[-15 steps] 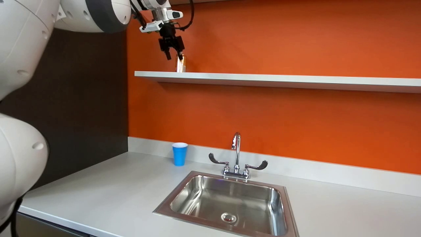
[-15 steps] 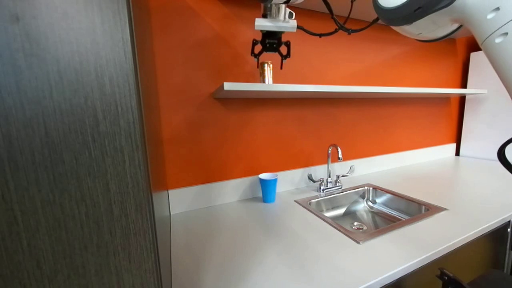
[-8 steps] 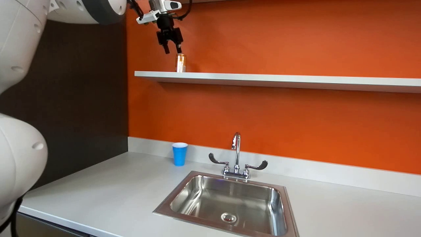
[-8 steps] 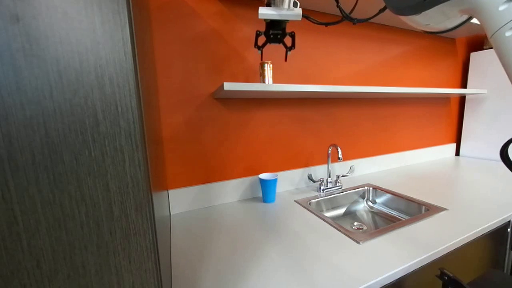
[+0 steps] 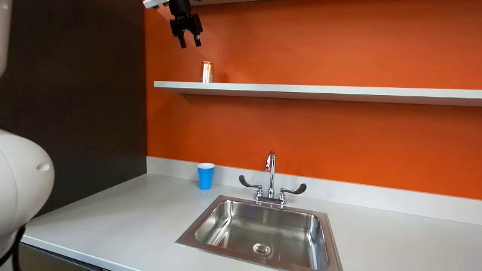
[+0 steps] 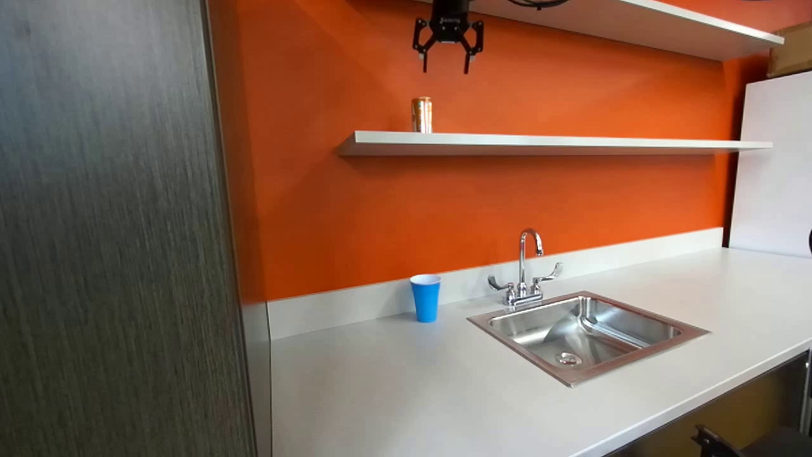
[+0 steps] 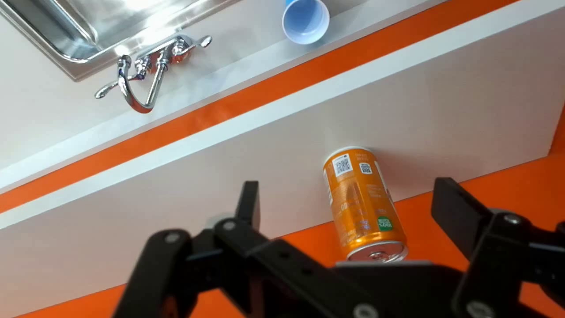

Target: Put the can on the shelf

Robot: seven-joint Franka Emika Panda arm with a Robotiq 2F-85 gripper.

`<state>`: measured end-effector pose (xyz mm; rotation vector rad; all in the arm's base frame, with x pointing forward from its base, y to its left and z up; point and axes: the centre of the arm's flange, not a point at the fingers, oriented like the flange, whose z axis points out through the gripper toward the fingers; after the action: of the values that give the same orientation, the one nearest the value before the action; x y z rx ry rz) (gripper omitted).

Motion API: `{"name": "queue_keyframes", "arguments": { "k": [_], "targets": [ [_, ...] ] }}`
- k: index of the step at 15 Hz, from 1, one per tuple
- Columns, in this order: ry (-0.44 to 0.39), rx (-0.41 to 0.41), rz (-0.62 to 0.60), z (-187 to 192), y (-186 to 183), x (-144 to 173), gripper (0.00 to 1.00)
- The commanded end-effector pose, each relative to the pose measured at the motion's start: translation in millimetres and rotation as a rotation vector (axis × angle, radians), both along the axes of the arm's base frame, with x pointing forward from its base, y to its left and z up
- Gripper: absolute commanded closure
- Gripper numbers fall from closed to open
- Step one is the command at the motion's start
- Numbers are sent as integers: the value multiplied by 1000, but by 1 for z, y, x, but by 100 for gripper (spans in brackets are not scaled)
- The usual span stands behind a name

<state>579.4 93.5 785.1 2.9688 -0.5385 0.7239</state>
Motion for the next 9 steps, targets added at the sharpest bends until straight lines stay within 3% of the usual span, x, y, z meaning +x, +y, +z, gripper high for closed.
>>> {"name": "queue_keyframes", "arguments": {
  "k": [1,5,9],
  "targets": [
    [22,4,50,-24,-15,-70,0],
    [113,-12,101,-43,-22,-106,0],
    [242,-46,183,-94,-29,-123,0]
  ]
}}
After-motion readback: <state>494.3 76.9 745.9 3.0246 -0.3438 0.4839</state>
